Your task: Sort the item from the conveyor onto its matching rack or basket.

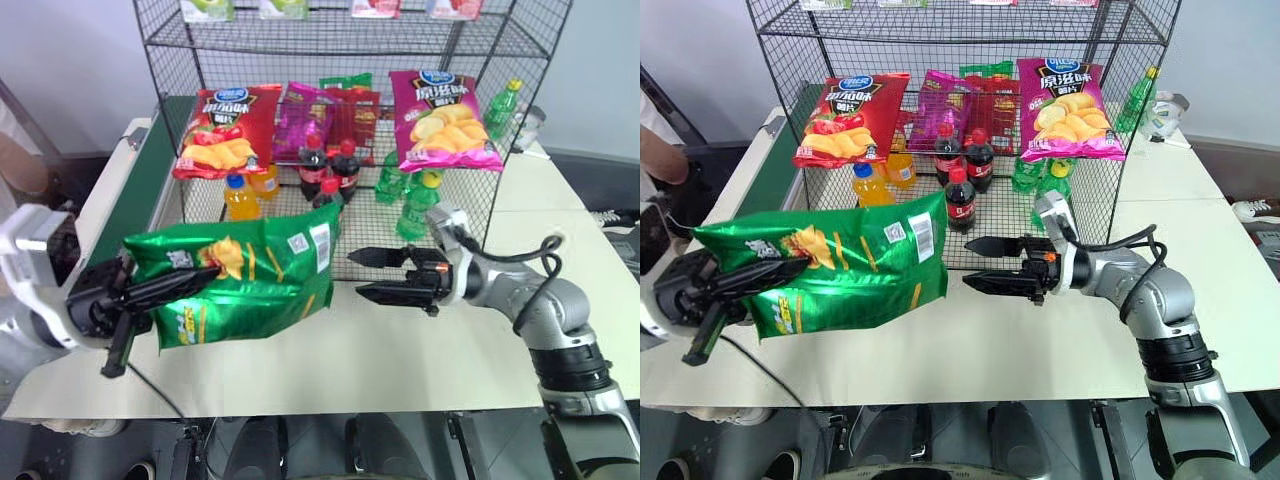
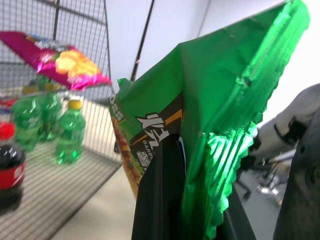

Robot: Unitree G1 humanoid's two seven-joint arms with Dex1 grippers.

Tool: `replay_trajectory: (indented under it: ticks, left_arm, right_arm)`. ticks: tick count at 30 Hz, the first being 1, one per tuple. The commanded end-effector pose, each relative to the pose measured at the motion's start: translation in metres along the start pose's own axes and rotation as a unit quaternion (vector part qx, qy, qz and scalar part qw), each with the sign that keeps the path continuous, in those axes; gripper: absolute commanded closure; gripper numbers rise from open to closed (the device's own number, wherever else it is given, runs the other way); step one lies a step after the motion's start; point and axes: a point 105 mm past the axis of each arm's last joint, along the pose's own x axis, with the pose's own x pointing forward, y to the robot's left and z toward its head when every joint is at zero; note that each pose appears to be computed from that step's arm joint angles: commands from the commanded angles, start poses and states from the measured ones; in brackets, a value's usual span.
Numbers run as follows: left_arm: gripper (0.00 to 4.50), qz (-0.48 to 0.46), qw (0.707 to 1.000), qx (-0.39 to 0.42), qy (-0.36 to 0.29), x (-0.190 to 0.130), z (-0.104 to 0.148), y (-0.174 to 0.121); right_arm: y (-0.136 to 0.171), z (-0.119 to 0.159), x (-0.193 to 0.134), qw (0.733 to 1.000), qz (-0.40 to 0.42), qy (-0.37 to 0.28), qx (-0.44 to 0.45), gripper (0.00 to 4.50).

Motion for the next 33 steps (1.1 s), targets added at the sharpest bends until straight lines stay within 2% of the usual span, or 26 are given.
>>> replay_trajectory:
  ticks: [1,6,12,24,26,27,28,29,33]
  left_arm:
    - [4.44,-0.026,1.000,-0.012,-0.011,0.008,-0.002,0.004]
    - [4.44,-0.054,0.997,-0.045,-0.041,0.015,-0.001,0.011]
    - [4.44,-0.069,0.994,-0.067,-0.057,0.022,-0.003,0.015]
    - [4.44,-0.061,0.994,-0.069,-0.064,0.039,-0.012,0.021]
    - [4.50,-0.045,0.995,-0.060,-0.066,0.038,-0.014,0.027]
    - [4.50,-0.038,0.995,-0.057,-0.066,0.037,-0.016,0.030]
    - [4.50,-0.036,0.996,-0.052,-0.059,0.036,-0.019,0.031]
    - [4.50,-0.032,0.997,-0.043,-0.051,0.035,-0.022,0.032]
    - [4.50,-0.018,0.999,-0.028,-0.041,0.033,-0.029,0.036]
  right_arm:
    - [0.025,0.015,0.010,0.998,0.060,-0.029,0.015,0.00]
    - [0.028,0.020,0.020,0.997,0.070,-0.038,0.003,0.00]
    - [0.026,0.010,0.032,0.997,0.077,-0.031,-0.005,0.00]
    - [0.027,-0.001,0.043,0.995,0.093,-0.018,-0.009,0.00]
    - [0.025,0.000,0.044,0.996,0.091,-0.020,-0.010,0.53]
    - [0.025,-0.001,0.044,0.996,0.090,-0.019,-0.010,0.54]
    - [0.024,-0.001,0.044,0.996,0.088,-0.020,-0.009,1.19]
    - [0.024,-0.002,0.044,0.996,0.087,-0.021,-0.009,1.38]
    - [0.022,-0.001,0.044,0.996,0.080,-0.026,-0.009,3.26]
